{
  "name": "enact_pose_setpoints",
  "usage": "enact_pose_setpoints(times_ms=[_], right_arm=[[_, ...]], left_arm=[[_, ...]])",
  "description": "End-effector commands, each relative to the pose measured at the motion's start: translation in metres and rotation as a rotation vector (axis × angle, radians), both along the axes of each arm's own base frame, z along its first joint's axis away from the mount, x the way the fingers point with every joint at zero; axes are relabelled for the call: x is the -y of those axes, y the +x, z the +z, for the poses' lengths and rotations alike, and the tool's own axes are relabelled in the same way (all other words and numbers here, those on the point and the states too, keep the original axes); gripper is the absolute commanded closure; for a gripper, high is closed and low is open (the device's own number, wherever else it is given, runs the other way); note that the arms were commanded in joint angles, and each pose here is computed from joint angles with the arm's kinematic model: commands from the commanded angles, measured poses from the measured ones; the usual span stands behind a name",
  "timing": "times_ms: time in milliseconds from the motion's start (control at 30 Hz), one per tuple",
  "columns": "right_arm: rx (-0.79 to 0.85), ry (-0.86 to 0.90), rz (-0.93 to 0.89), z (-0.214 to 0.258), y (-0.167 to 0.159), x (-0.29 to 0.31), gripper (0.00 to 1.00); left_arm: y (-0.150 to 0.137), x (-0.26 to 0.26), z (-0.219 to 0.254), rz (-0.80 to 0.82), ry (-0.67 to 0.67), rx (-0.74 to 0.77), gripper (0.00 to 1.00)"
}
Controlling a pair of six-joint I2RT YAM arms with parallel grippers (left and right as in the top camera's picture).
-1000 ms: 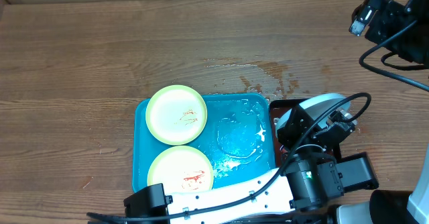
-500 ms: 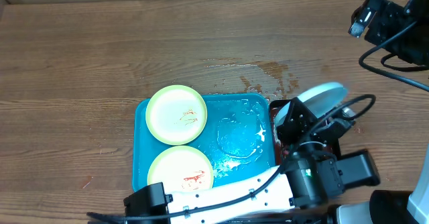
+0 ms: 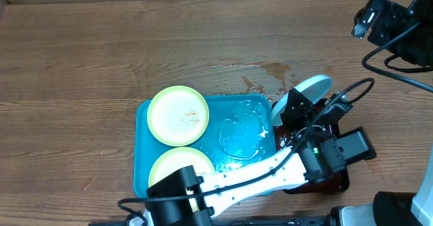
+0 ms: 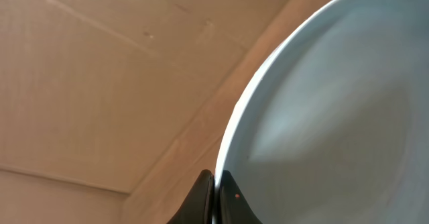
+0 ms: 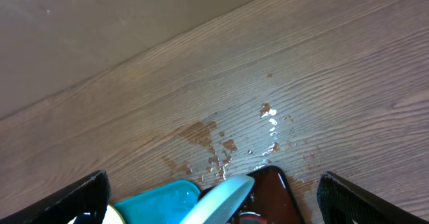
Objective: Clean dirty plates on tray and stack at the side
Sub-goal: 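Lift the white plate with the left gripper over the brown tray, then carry the white plate left and set it on the table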
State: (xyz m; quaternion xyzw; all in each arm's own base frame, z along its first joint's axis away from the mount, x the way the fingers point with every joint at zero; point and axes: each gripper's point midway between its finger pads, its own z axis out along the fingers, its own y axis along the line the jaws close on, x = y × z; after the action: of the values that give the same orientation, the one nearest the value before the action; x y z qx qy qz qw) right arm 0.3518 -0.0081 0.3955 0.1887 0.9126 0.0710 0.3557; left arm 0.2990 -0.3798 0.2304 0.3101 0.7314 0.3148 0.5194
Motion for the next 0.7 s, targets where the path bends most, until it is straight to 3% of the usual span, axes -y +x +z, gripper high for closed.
enact_pose_setpoints(times_ms=[0, 467, 667], right_arm=[[0.043, -0.003, 0.007, 0.013, -0.004, 0.000, 0.00], [0.031, -0.009, 0.014, 0.011, -0.006, 0.000, 0.00], [0.020, -0.009, 0.015, 0.009, -0.008, 0.000, 0.00]], left_arm=[[0.001, 0.005, 0.001, -0.002, 0.014, 0.009, 0.96], [0.002, 0.006, 0.002, -0.002, 0.001, 0.010, 0.96], [0.005, 0.005, -0.010, -0.014, -0.048, -0.060, 0.96]])
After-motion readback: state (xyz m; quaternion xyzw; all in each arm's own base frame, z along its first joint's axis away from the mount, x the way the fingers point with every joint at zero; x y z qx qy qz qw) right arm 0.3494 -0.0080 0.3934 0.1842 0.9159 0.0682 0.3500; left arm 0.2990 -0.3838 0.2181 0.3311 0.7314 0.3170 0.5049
